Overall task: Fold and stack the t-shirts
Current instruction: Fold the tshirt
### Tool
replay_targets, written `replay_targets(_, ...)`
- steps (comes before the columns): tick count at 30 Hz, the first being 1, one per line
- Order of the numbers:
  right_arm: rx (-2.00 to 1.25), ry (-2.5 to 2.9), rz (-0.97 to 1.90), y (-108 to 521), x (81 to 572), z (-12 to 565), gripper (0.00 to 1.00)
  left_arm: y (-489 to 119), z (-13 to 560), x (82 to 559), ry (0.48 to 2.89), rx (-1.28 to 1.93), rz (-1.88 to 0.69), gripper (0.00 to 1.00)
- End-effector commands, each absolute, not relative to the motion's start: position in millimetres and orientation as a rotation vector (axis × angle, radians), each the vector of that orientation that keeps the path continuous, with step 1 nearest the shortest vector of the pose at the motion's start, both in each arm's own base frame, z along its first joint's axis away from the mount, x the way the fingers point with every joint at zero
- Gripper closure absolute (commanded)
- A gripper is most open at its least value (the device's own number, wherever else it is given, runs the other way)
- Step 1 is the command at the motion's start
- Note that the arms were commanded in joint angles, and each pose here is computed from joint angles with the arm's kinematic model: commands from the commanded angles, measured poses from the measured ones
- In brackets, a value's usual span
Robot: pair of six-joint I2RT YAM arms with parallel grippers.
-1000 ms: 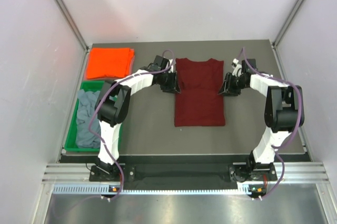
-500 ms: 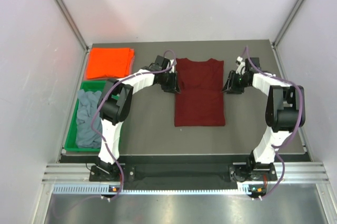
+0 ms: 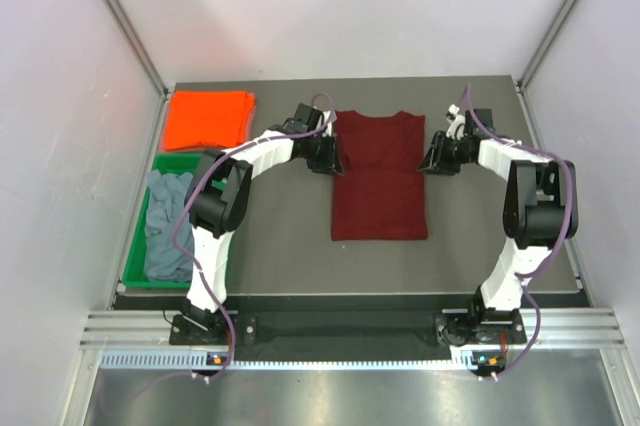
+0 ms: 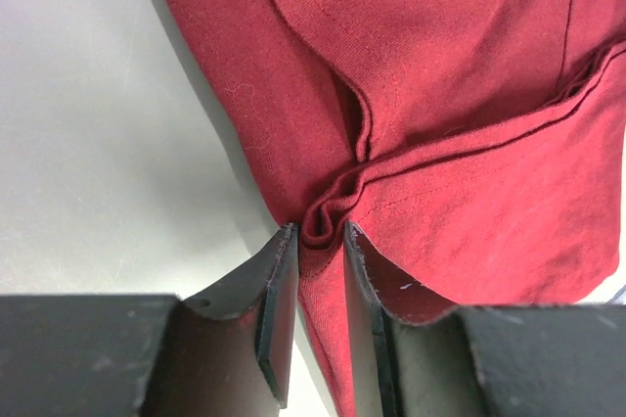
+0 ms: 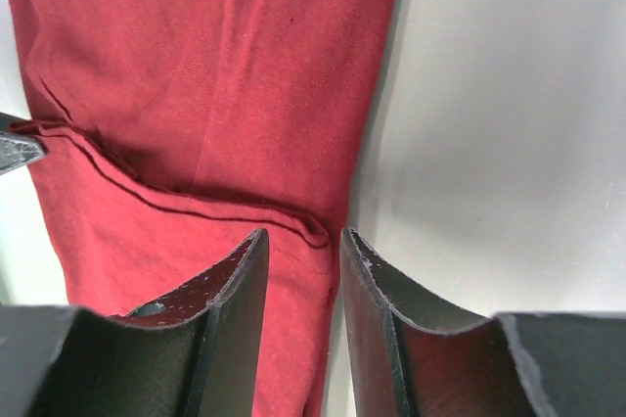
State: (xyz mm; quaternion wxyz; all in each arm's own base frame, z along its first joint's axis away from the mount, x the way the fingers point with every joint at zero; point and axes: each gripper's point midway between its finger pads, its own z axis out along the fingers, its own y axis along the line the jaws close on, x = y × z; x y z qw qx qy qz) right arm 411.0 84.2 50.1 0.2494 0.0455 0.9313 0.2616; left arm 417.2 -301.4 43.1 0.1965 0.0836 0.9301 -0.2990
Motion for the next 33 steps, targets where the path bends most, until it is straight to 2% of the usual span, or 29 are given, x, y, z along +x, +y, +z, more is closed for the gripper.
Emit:
replay_targets(1, 0.112, 2.507, 0.731, 83, 421, 48, 0.64, -309, 60, 431, 2.539, 0.266, -0.867, 0.7)
replay_targets(11, 0.115, 2.522, 0.725, 83, 420, 41, 0.66, -310, 60, 431, 2.539, 0.26, -0.874, 0.71)
replay_targets(14, 0.115, 2.523, 0.738, 86, 419, 41, 0.69, -311, 60, 431, 2.538, 0.255, -0.882, 0.73)
replay_targets(15, 0.11, 2.52, 0.741, 87, 418, 42, 0.69, -311, 60, 431, 2.539, 0.254, -0.885, 0.76)
replay_targets(18, 0.108, 2.516, 0.733, 87, 418, 44, 0.77, -313, 63, 430, 2.534, 0.258, -0.899, 0.86)
replay_targets(19, 0.115, 2.524, 0.727, 86, 417, 45, 0.88, -313, 63, 430, 2.534, 0.256, -0.9, 0.96)
replay_targets(20, 0.117, 2.525, 0.715, 85, 417, 45, 0.94, -313, 64, 431, 2.533, 0.249, -0.902, 1.0)
replay_targets(22, 0.116, 2.52, 0.697, 84, 418, 50, 1.0, -314, 67, 430, 2.527, 0.25, -0.909, 1.0)
replay_targets(33, 0.097, 2.459, 0.647, 81, 418, 75, 1.0, -311, 84, 435, 2.481, 0.227, -0.879, 1.0)
